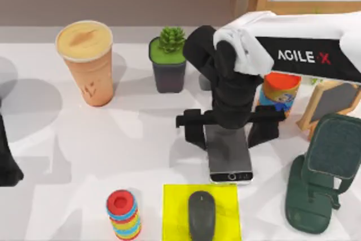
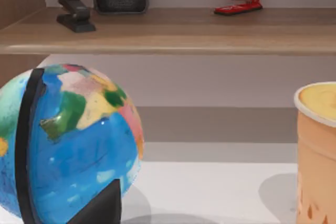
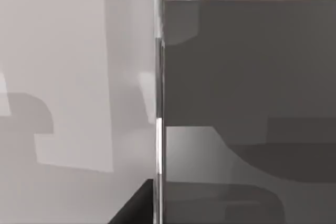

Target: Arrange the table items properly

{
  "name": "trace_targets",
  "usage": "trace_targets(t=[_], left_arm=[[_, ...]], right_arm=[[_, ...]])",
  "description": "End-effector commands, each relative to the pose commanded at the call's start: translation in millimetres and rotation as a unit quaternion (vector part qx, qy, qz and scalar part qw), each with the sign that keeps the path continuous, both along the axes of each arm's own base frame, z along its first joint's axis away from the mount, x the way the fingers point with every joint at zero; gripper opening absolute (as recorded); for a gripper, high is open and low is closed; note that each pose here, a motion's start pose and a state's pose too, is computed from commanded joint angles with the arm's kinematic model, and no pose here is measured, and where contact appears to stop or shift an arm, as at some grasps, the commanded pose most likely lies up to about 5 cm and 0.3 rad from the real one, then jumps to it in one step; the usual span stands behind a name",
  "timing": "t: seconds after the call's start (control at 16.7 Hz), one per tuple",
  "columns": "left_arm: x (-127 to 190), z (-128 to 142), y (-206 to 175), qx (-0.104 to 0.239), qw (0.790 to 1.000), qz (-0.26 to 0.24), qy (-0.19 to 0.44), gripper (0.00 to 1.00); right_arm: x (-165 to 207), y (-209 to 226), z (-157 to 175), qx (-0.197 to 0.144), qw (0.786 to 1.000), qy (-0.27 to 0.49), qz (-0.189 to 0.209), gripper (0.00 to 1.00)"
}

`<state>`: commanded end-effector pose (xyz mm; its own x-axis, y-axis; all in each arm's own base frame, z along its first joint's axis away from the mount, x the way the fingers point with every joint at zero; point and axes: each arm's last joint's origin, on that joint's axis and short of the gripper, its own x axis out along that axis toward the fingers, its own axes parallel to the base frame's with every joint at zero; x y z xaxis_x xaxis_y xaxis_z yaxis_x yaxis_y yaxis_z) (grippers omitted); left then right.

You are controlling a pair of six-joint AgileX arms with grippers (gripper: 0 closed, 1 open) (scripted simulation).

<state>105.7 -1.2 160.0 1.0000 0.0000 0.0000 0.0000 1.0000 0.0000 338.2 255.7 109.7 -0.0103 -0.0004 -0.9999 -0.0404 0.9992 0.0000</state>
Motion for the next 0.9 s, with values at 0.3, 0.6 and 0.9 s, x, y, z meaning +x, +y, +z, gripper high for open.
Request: trace_targets(t=[0.3, 0.6, 0.9], left_arm=[[0.0, 0.0, 0.0, 0.000, 1.000, 0.000, 0.000, 1.00], [0.0, 0.0, 0.0, 0.000, 1.000, 0.000, 0.000, 1.00], [0.0, 0.0, 0.0, 0.000, 1.000, 0.000, 0.000, 1.00]], right_arm=[[0.0, 0.0, 0.0, 0.000, 1.000, 0.000, 0.000, 0.00], [0.0, 0.0, 0.0, 0.000, 1.000, 0.000, 0.000, 0.00], [-0.1, -0.5, 15.6, 0.000, 1.000, -0.004, 0.001, 0.00]])
